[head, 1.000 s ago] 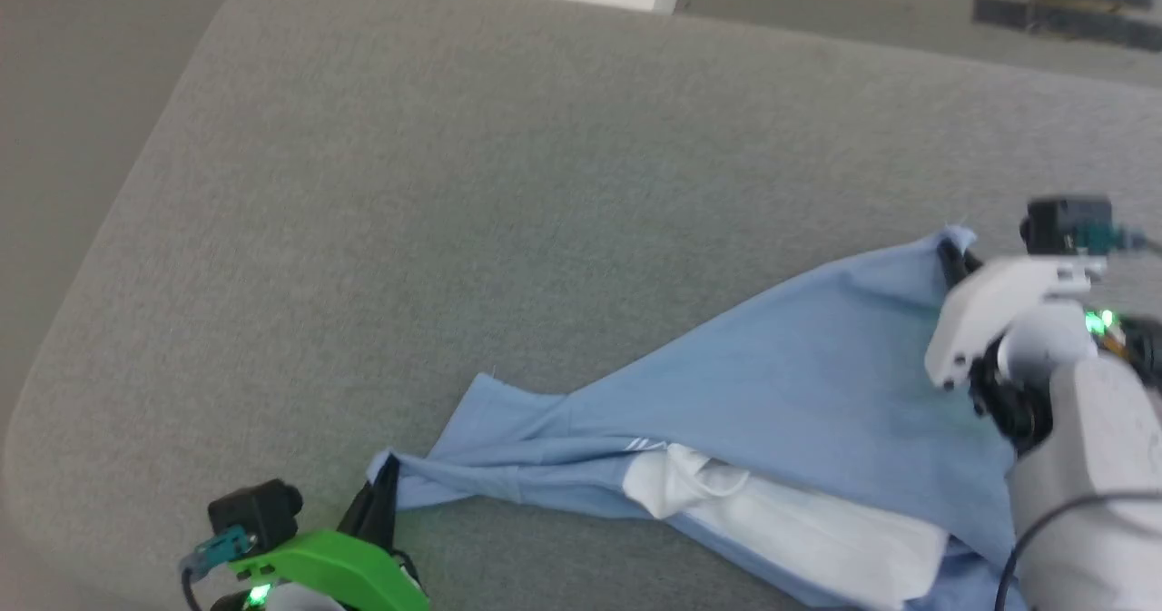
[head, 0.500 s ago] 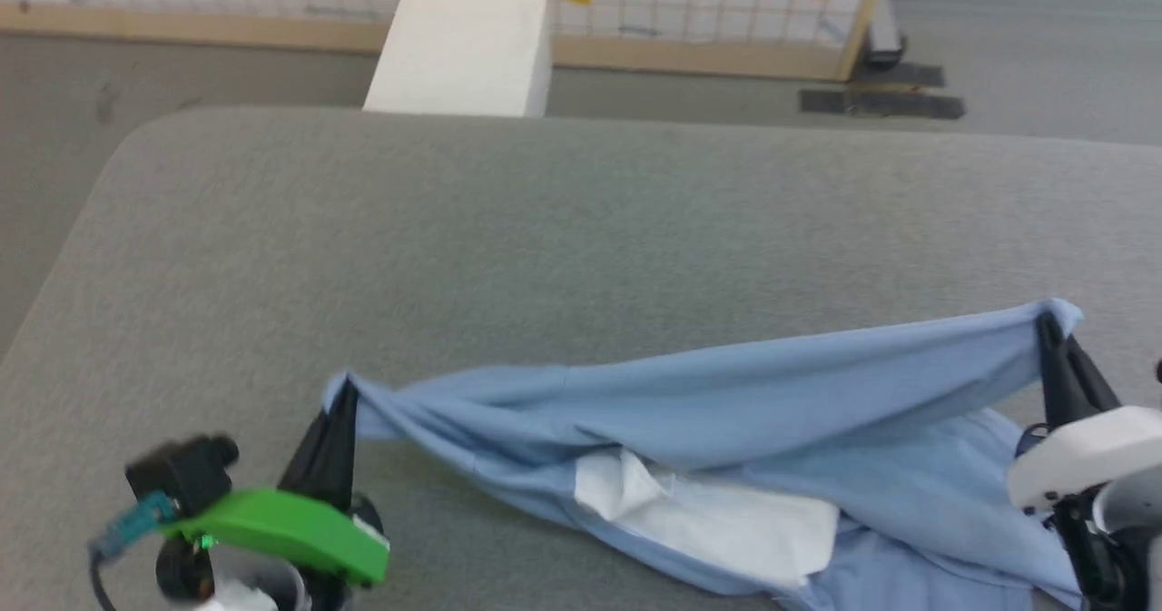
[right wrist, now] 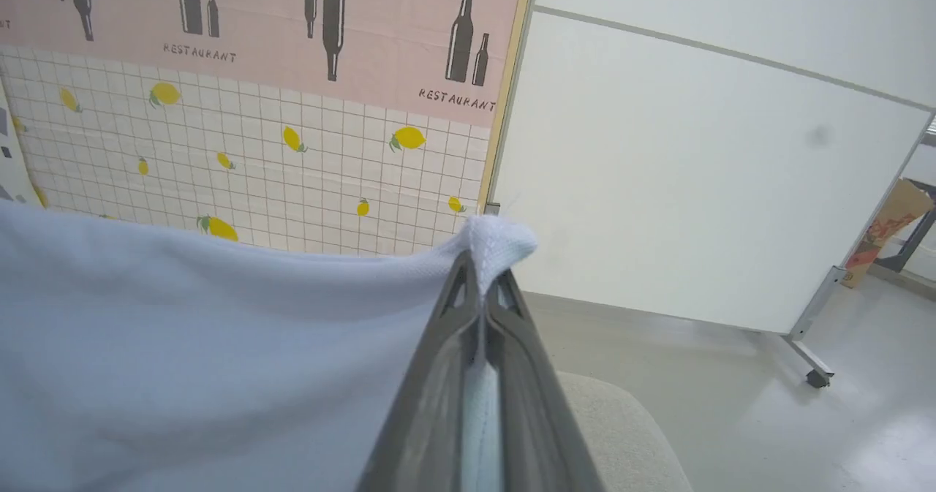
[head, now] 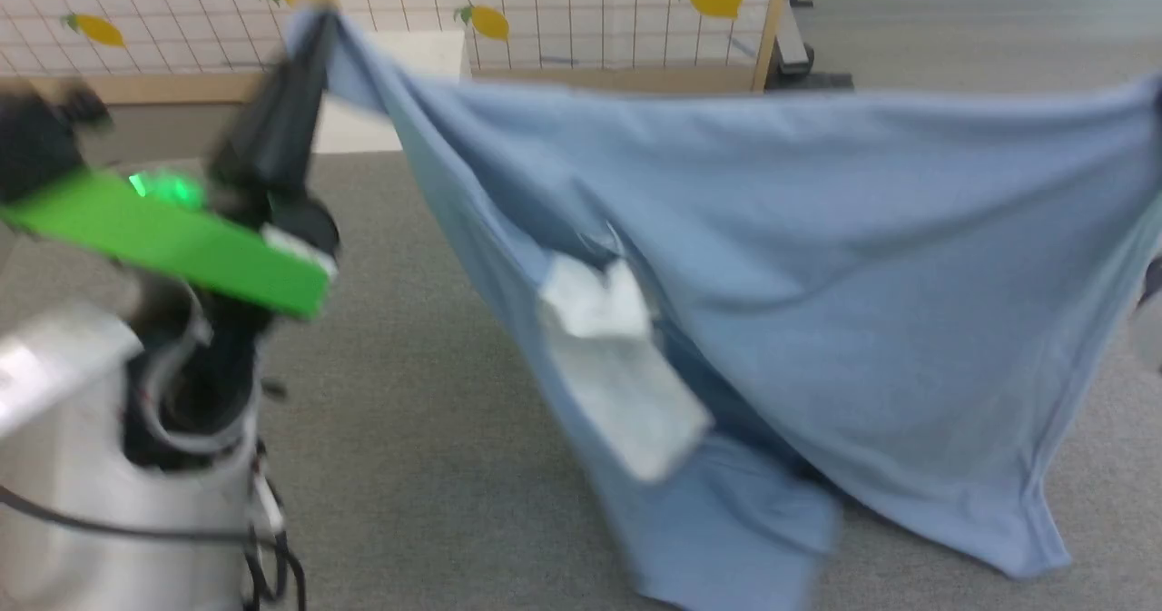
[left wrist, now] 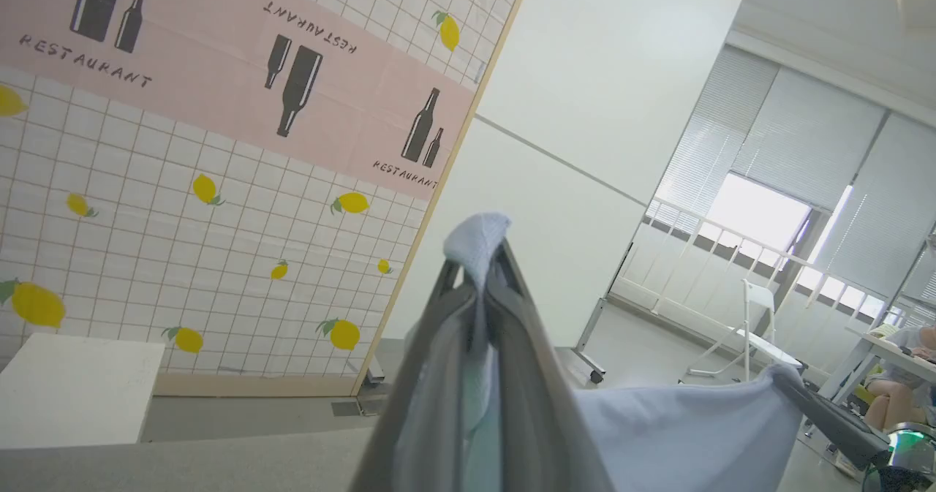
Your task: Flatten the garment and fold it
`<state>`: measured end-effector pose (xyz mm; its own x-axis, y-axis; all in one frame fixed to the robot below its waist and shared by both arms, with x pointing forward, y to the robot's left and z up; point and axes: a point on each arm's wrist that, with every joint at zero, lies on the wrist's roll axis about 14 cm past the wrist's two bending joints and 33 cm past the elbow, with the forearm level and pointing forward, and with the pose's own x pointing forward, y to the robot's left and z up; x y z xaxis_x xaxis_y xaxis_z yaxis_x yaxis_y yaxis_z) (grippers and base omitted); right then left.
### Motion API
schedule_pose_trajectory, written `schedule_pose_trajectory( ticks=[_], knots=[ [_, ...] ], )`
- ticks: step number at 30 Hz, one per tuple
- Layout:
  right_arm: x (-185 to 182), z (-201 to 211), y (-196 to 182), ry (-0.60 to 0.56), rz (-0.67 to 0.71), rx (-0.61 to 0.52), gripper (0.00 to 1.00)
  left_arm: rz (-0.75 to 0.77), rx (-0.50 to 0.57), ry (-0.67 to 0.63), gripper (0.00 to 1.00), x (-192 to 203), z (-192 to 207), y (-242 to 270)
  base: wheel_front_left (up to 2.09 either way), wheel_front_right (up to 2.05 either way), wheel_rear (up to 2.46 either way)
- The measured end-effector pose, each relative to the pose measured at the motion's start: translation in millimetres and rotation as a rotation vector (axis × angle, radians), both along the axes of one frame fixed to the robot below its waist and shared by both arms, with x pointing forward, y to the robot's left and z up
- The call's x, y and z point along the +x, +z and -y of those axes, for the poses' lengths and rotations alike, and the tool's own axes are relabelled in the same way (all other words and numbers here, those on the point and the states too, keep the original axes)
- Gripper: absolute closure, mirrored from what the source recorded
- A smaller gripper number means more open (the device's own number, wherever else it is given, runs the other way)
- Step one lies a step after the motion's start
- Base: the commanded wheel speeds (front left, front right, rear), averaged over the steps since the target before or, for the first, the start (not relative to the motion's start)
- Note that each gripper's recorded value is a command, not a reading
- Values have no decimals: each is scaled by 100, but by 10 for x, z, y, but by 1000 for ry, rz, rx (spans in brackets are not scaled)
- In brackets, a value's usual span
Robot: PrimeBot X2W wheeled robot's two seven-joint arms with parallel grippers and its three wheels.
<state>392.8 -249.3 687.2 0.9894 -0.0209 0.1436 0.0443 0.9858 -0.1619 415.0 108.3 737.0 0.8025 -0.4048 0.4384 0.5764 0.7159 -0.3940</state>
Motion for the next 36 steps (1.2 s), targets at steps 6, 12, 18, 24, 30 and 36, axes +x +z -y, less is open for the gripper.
schedule_pose_trajectory(
  ticks=[6,12,18,24,30,36],
  knots=[
    [348,7,532,2,53,-156,100,92,-4,-46,100,260,88,596,0,0,0],
    [965,-75,806,14,83,-246,100,92,-35,8,100,855,10,862,0,0,0],
    [1638,-202,901,21,120,-326,100,104,-41,124,100,1554,-114,991,0,0,0],
    [2169,-290,1070,25,249,-320,100,236,-151,222,100,2001,-323,1230,0,0,0],
    [2566,-331,790,60,306,-302,100,276,-147,198,100,2374,-254,935,0,0,0],
    [2808,-299,-227,100,107,-217,100,18,0,207,100,2768,-287,-348,0,0,0]
  ],
)
